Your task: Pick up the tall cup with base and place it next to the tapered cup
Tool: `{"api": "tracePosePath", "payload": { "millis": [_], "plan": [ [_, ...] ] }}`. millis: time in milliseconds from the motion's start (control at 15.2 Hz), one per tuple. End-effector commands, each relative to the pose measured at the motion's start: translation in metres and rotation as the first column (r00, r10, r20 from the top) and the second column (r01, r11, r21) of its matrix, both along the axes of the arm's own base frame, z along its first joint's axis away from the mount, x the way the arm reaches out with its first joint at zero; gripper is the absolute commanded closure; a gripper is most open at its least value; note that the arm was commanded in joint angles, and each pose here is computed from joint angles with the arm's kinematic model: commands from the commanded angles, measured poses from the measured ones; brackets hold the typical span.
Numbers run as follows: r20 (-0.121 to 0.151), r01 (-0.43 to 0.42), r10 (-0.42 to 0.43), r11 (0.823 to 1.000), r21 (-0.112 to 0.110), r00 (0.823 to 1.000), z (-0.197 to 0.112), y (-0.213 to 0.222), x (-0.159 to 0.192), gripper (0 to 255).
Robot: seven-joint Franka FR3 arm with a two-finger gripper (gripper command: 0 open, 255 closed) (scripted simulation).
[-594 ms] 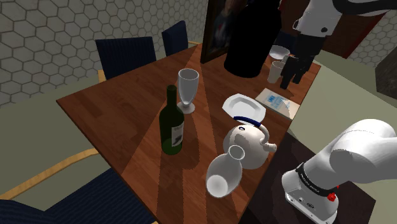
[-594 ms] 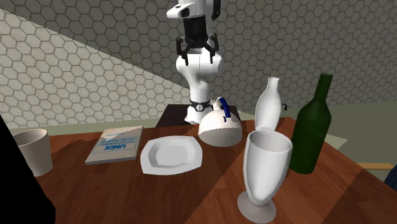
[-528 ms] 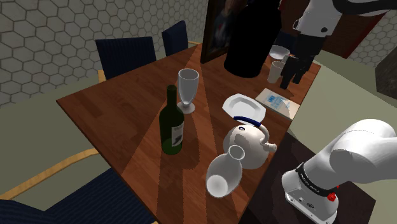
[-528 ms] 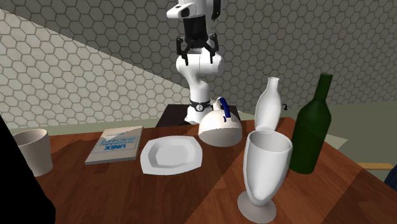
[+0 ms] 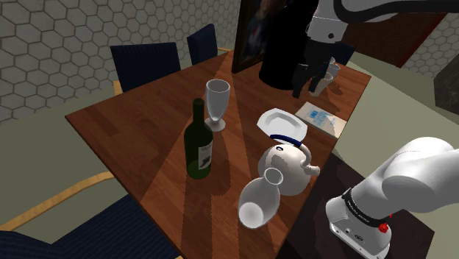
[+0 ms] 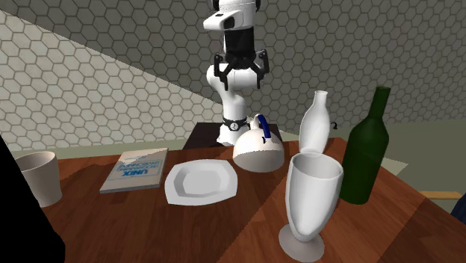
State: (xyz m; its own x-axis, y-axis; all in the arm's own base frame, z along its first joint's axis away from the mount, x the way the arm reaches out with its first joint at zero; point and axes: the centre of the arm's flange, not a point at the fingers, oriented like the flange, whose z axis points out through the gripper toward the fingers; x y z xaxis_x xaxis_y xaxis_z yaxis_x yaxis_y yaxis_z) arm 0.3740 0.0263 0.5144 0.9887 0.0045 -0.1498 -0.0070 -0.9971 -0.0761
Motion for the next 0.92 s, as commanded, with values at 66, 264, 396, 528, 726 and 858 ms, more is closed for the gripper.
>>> {"api": "tracePosePath", "payload": {
  "millis": [66, 264, 396, 528, 726, 858],
  "plan": [
    [0.014, -0.007, 0.007, 1.000, -0.009, 1.000, -0.010, 0.015, 0.034, 0],
    [0.026, -0.014, 0.015, 1.000, -0.019, 1.000, -0.020, 0.030, 0.068, 0],
    [0.034, -0.019, 0.019, 1.000, -0.026, 0.999, -0.026, 0.040, 0.091, 0],
    [0.042, -0.023, 0.024, 0.999, -0.032, 0.999, -0.033, 0.050, 0.114, 0],
    [0.054, -0.029, 0.032, 0.999, -0.042, 0.998, -0.042, 0.065, 0.148, 0],
    [0.062, -0.034, 0.037, 0.998, -0.049, 0.997, -0.048, 0.075, 0.171, 0]
  ]
}}
